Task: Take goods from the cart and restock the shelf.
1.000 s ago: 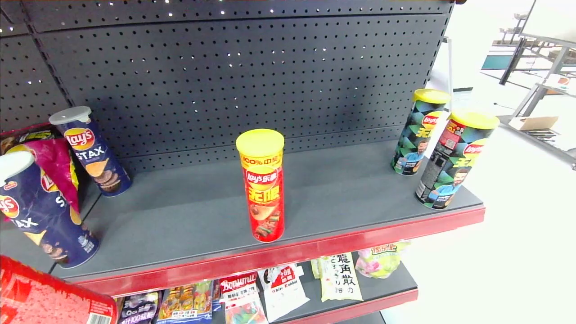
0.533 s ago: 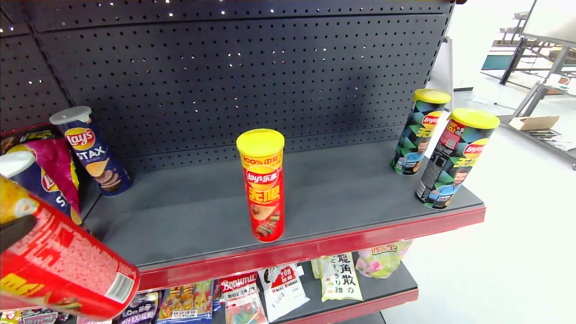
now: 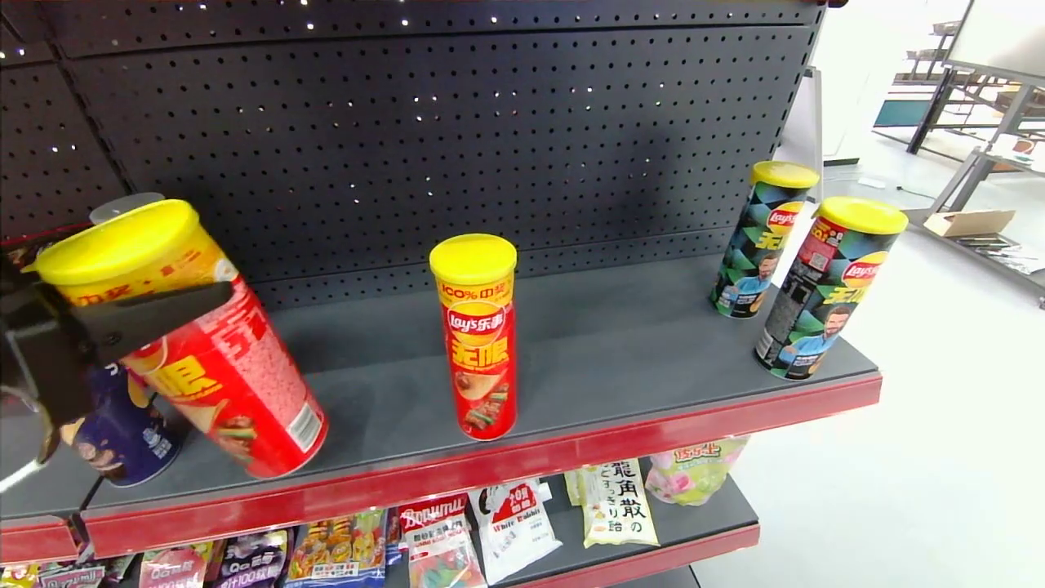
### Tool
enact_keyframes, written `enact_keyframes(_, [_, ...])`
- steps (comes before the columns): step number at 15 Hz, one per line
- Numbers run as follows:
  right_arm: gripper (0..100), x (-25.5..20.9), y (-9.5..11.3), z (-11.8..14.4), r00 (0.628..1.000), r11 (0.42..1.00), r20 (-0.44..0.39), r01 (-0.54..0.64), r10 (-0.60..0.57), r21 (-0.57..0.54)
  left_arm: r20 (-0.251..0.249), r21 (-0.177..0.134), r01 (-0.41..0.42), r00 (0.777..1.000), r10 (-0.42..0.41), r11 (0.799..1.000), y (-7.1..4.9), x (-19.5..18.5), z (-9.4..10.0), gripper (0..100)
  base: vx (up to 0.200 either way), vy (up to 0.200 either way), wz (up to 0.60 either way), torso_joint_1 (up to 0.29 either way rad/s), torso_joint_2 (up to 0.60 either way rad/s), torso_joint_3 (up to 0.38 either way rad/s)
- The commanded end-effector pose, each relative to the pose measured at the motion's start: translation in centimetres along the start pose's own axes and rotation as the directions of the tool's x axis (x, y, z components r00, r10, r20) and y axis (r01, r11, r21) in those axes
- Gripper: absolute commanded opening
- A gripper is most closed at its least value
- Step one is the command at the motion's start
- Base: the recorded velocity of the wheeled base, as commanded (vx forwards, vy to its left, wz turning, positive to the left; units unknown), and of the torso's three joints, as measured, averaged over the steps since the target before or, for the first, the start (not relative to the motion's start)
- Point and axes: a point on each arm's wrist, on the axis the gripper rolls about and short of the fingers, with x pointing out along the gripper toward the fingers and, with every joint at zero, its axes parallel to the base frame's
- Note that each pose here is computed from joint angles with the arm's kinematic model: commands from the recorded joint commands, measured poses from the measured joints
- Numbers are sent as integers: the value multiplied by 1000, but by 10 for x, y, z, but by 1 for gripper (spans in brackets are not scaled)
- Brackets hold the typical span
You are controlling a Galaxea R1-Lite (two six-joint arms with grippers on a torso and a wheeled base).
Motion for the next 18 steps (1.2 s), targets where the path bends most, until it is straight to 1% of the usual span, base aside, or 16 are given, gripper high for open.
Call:
enact_keyframes(1, [100, 0, 0, 0, 1000, 1000, -1, -1, 1, 0, -63, -13, 15, 998, -16, 1000, 14, 55, 6, 0, 0, 0, 0, 0, 0, 0])
enact_keyframes(2, [100, 0, 0, 0, 1000, 1000, -1, -1, 1, 0, -50, -12, 14, 999, -14, 1000, 22, 75, 15, 0, 0, 0, 0, 0, 0, 0])
enact_keyframes(3, [100, 0, 0, 0, 1000, 1000, -1, -1, 1, 0, -57, -16, 25, 998, -26, 1000, 27, 90, 17, 0, 0, 0, 0, 0, 0, 0])
enact_keyframes(4, [100, 0, 0, 0, 1000, 1000, -1, -1, 1, 0, -64, -11, 40, 997, -41, 999, 36, 115, 18, 0, 0, 0, 0, 0, 0, 0])
enact_keyframes(5, [100, 0, 0, 0, 1000, 1000, -1, -1, 1, 0, -64, -11, 40, 997, -41, 999, 36, 115, 18, 0, 0, 0, 0, 0, 0, 0])
enact_keyframes(6, [100, 0, 0, 0, 1000, 1000, -1, -1, 1, 0, -60, 41, 61, 997, -58, 997, 44, 151, 20, 0, 0, 0, 0, 0, 0, 0])
enact_keyframes(8, [100, 0, 0, 0, 1000, 1000, 1, -1, 1, 0, -62, 41, 79, 995, -76, 996, 46, 179, 21, 0, 0, 0, 0, 0, 0, 0])
enact_keyframes(10, [100, 0, 0, 0, 1000, 1000, -1, -1, 1, 0, -67, 40, 80, 995, -77, 996, 50, 196, 19, 0, 0, 0, 0, 0, 0, 0])
enact_keyframes(11, [100, 0, 0, 0, 1000, 1000, -2, -1, 1, 1, -68, 40, 96, 993, -93, 995, 48, 209, 18, 0, 0, 0, 0, 0, 0, 0])
enact_keyframes(13, [100, 0, 0, 0, 1000, 1000, 1, -1, 1, 0, -73, 40, 124, 990, -121, 992, 41, 222, 15, 0, 0, 0, 0, 0, 0, 0])
enact_keyframes(15, [100, 0, 0, 0, 1000, 1000, -1, -1, 1, 0, -71, 42, 130, 989, -126, 991, 41, 231, 14, 0, 0, 0, 0, 0, 0, 0])
enact_keyframes(17, [100, 0, 0, 0, 1000, 1000, -1, -1, 1, 0, -59, 49, 143, 988, -140, 989, 37, 241, 17, 0, 0, 0, 0, 0, 0, 0])
enact_keyframes(18, [100, 0, 0, 0, 1000, 1000, -1, -1, 1, 0, -62, 49, 158, 986, -155, 986, 31, 248, 15, 0, 0, 0, 0, 0, 0, 0])
